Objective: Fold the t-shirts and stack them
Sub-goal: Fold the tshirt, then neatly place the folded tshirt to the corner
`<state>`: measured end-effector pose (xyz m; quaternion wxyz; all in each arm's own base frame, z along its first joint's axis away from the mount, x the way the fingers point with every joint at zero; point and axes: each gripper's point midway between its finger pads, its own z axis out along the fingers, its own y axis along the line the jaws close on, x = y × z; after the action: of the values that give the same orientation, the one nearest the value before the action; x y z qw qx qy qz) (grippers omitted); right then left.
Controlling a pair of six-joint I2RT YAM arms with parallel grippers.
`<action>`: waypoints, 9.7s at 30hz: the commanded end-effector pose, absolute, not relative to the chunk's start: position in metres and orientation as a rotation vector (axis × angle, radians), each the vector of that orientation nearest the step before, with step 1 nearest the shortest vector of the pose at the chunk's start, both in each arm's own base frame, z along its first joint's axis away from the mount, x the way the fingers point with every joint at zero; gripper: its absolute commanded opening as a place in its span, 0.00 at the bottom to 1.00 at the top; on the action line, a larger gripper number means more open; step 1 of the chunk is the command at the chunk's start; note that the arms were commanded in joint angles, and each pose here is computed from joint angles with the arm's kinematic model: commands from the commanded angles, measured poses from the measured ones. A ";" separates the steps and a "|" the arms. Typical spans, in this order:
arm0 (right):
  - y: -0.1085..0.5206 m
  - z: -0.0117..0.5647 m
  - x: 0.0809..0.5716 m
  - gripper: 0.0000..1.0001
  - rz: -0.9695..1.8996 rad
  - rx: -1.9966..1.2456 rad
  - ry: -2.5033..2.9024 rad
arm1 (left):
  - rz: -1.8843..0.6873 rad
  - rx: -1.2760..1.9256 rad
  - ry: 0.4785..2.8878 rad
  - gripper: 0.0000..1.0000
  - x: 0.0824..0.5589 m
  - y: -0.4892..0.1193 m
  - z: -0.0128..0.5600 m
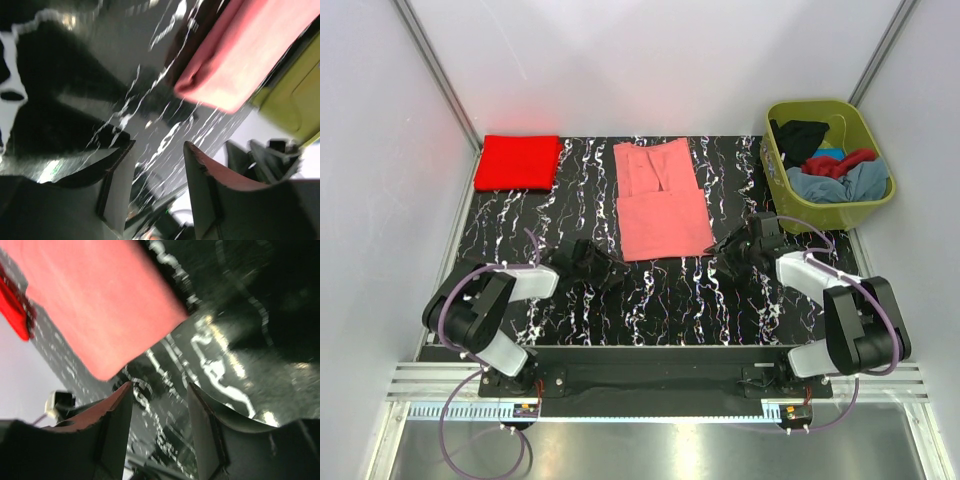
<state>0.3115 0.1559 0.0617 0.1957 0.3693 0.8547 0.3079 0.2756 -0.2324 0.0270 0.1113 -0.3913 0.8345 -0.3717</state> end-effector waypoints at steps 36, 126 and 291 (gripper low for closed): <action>0.139 -0.002 0.337 0.47 0.576 1.386 2.334 | -0.850 -1.548 2.379 0.25 0.293 -0.212 -0.031; 0.180 0.114 0.532 0.01 1.065 0.880 2.551 | -1.068 -1.033 2.347 0.00 0.517 -0.187 0.134; 0.273 0.129 0.313 0.74 -0.161 -1.012 2.375 | -0.506 -0.726 2.391 0.54 0.278 -0.052 0.152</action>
<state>0.2931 0.2867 0.1241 0.2204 -0.3244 0.9179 0.0608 0.2832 -0.0723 0.1629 0.2878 -0.2539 0.8934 -0.2333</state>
